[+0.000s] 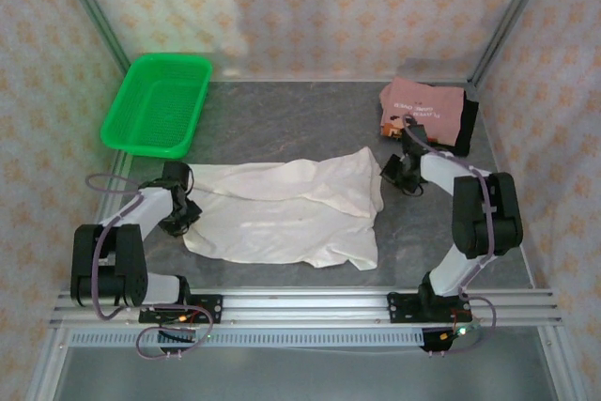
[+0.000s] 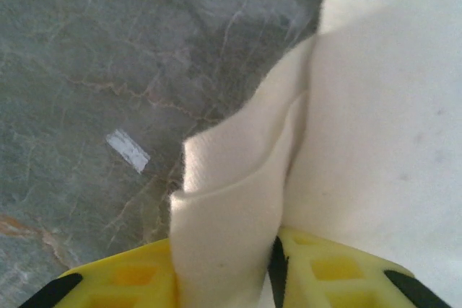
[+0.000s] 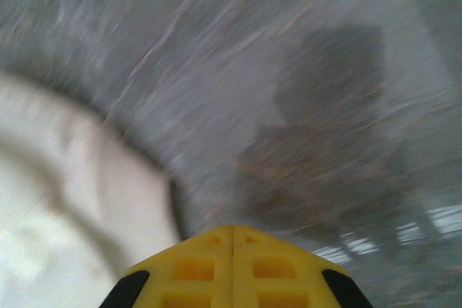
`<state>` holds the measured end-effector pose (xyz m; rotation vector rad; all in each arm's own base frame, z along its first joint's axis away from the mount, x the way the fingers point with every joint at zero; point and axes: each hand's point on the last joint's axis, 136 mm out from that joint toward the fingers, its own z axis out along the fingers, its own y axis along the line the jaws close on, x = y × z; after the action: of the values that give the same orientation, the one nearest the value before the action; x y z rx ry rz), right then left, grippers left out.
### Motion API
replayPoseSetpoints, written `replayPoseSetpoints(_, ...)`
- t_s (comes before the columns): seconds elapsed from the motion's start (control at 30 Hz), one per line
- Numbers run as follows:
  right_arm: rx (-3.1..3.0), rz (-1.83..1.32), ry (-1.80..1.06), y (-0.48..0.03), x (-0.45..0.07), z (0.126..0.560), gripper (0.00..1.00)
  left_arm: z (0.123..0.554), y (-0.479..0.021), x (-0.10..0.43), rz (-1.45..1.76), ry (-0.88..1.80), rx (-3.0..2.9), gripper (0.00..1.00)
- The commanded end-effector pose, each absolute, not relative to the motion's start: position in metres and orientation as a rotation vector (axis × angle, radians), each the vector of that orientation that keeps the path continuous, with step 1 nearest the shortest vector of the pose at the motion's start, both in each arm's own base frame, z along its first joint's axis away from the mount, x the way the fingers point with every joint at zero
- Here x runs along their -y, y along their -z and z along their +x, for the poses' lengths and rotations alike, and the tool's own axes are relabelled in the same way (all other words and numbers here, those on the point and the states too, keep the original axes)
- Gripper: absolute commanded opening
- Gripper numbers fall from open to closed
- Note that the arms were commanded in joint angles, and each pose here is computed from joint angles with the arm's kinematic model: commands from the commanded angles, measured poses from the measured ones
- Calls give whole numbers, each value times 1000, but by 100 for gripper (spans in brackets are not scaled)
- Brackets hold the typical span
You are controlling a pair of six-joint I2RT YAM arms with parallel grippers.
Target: Fold and stack the t-shirts
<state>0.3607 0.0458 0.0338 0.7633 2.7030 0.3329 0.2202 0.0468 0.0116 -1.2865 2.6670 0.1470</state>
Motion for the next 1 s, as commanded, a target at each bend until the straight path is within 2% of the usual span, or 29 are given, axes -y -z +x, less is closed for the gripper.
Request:
replayPoseSetpoints(0.0, -2669, 777, -154, -51, -13, 364, 0, 186, 7, -51, -1378, -283, -2751, 31)
replayPoseSetpoints(0.13, -2665, 796, -145, -54, -5, 369, 0, 181, 7, -45, -1400, -251, -2762, 32)
replayPoseSetpoints(0.23, -2645, 758, -322, -60, -26, 373, 3, 171, 6, -38, -1464, -187, -2720, 42)
replayPoseSetpoints(0.4, -2589, 678, -732, -76, -75, 362, 40, 145, -1, -40, -1535, -209, -2648, 50)
replayPoseSetpoints(0.47, -2639, 641, -751, -67, -85, 351, 46, 137, -2, -41, -1546, -217, -2625, 51)
replayPoseSetpoints(0.6, -2694, 603, -774, -50, -101, 338, 51, 134, -10, -41, -1548, -204, -2602, 53)
replayPoseSetpoints(0.7, -2740, 557, -766, -39, -114, 332, 52, 145, -28, -45, -1537, -179, -2521, 58)
replayPoseSetpoints(0.73, -2751, 540, -776, -35, -119, 331, 52, 153, -38, -46, -1514, -156, -2484, 66)
replayPoseSetpoints(0.8, -2788, 510, -763, -27, -127, 328, 51, 169, -64, -50, -1471, -119, -2402, 71)
replayPoseSetpoints(0.83, -2807, 508, -731, -22, -126, 327, 47, 178, -81, -52, -1435, -96, -2358, 72)
replayPoseSetpoints(0.97, -2855, 587, -513, -5, -101, 325, 13, 209, -143, -59, -1272, -63, -2246, 82)
